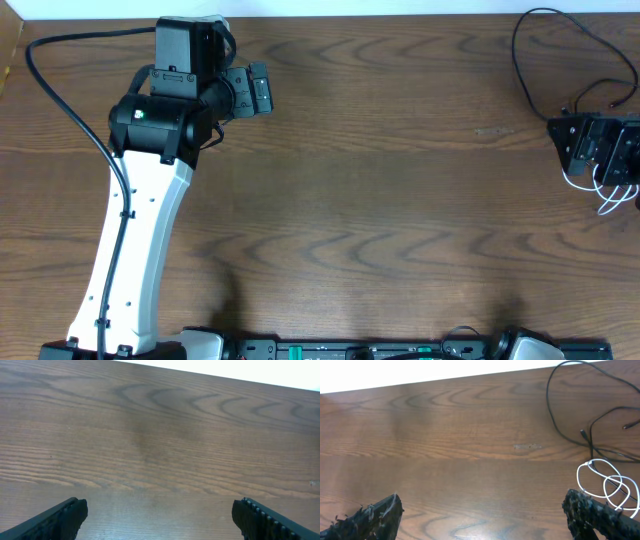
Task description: Untangle cables
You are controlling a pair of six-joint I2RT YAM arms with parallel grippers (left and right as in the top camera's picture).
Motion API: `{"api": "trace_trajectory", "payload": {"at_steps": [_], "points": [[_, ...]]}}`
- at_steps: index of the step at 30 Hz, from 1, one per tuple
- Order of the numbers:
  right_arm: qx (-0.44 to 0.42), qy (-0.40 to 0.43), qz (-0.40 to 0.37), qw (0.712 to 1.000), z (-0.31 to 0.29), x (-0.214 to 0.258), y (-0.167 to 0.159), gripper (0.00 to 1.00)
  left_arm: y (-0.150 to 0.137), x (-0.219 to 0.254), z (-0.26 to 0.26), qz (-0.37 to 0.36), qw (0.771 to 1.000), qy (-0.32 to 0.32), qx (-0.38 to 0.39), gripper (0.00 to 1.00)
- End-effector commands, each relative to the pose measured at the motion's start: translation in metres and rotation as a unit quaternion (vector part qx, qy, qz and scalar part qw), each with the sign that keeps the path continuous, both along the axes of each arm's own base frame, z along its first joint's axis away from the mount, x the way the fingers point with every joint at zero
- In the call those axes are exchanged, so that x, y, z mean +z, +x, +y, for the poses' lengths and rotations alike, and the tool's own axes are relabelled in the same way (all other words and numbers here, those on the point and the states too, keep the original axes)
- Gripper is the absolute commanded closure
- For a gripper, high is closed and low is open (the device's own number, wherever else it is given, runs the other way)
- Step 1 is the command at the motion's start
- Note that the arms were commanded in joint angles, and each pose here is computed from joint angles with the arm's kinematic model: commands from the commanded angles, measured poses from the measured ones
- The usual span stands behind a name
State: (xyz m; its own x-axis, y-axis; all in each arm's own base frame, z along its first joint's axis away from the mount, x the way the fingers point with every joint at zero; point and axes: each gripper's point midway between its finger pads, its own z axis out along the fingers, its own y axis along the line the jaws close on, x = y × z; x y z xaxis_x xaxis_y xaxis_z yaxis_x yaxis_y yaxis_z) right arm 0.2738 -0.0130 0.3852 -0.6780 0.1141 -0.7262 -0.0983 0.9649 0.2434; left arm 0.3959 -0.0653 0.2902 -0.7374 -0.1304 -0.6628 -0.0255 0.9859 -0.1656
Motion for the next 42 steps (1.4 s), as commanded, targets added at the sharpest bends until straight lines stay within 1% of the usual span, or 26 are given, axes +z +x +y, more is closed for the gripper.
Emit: {"api": "trace_trajectory", "payload": {"at_steps": [1,4,9,11,16,18,23,27,32,36,42], "points": [[0.006,-0.008,-0.002,1.000,0.002,0.000,-0.002,0.01,0.001,-0.003,0.002,0.005,1.000,-0.002,0.007,0.02],[0.004,-0.010,-0.001,1.000,0.001,0.000,-0.002,0.01,0.001,-0.003,0.002,0.005,1.000,-0.002,0.007,0.02],[-0.013,-0.043,0.001,0.999,-0.007,-0.003,-0.002,0.01,0.001,-0.003,0.002,0.005,1.000,-0.002,0.007,0.02],[-0.005,-0.063,-0.008,0.998,-0.001,-0.005,0.001,0.01,0.001,-0.003,0.002,0.005,1.000,-0.002,0.007,0.02],[0.029,-0.119,-0.079,0.989,0.025,-0.016,0.017,0.01,0.001,-0.003,0.002,0.006,1.000,-0.002,0.007,0.02],[0.035,-0.132,-0.122,0.983,0.034,-0.024,0.024,0.01,0.001,-0.003,0.002,0.005,1.000,-0.002,0.006,0.02],[0.045,-0.133,-0.217,0.966,0.048,-0.049,0.027,0.01,0.001,-0.003,0.002,0.005,1.000,-0.002,0.007,0.02],[0.049,-0.122,-0.290,0.948,0.056,-0.073,0.020,0.01,0.001,-0.003,0.002,0.005,1.000,-0.002,0.007,0.02],[0.042,-0.121,-0.354,0.926,0.057,-0.108,0.001,0.01,0.001,-0.003,0.002,0.006,1.000,-0.002,0.007,0.02],[0.036,-0.122,-0.383,0.915,0.056,-0.132,-0.013,0.01,0.001,-0.003,0.002,0.006,1.000,-0.002,0.007,0.02],[0.032,-0.122,-0.398,0.909,0.054,-0.166,-0.026,0.01,0.001,-0.003,0.002,0.006,1.000,-0.002,0.007,0.02]]}}
